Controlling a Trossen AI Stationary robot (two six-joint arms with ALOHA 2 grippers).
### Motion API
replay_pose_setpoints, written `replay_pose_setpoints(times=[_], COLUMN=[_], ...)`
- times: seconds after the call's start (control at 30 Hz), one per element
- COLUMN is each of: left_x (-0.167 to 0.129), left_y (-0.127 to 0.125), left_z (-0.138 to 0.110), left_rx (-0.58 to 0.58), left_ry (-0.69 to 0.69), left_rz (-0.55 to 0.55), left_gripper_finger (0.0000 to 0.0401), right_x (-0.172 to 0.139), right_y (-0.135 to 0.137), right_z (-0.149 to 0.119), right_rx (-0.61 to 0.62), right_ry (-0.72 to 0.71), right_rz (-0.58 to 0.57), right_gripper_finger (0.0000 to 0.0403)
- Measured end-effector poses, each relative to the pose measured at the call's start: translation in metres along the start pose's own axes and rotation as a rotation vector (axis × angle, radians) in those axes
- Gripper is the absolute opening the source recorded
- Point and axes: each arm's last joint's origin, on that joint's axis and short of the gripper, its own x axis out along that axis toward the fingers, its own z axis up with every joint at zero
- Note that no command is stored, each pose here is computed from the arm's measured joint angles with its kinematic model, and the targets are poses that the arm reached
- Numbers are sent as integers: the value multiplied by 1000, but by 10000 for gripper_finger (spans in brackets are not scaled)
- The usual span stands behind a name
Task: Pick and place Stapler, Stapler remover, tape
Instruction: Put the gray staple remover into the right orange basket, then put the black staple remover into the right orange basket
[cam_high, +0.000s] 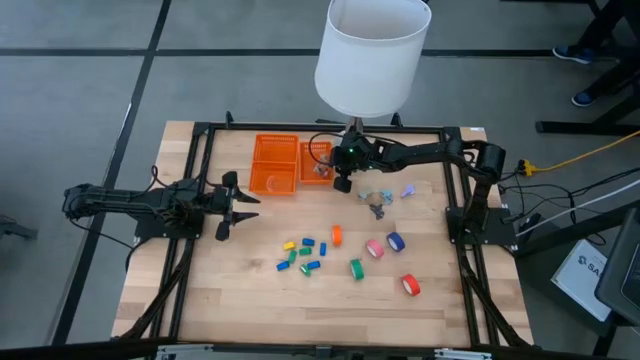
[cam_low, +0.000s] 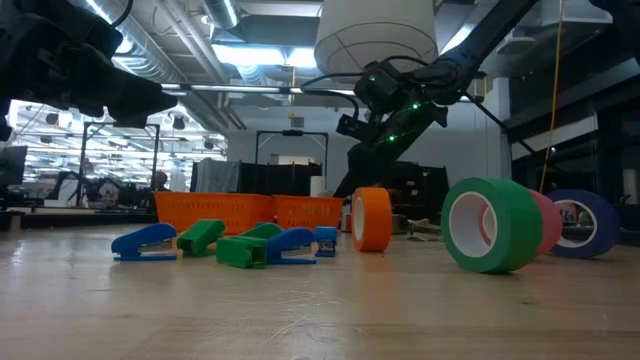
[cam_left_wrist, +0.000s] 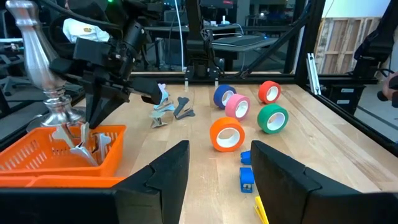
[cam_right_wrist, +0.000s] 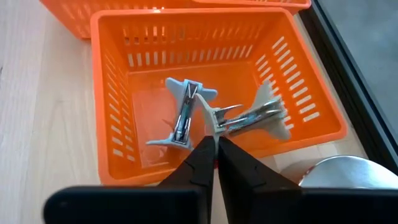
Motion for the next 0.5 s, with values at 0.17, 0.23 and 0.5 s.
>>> replay_pose_setpoints(times=[0.17, 0.23, 0.5], left_x=[0, 0, 0], left_y=[0, 0, 0], left_z=[0, 0, 0], left_rx=[0, 0, 0], left_ry=[0, 0, 0], left_rz=[0, 0, 0], left_gripper_finger=[169, 169, 169], right_x=[0, 0, 0], right_y=[0, 0, 0], right_z=[0, 0, 0], right_rx=[1, 1, 33], right_ry=[1, 1, 2], right_rz=[0, 0, 1], right_gripper_finger=[51, 58, 76])
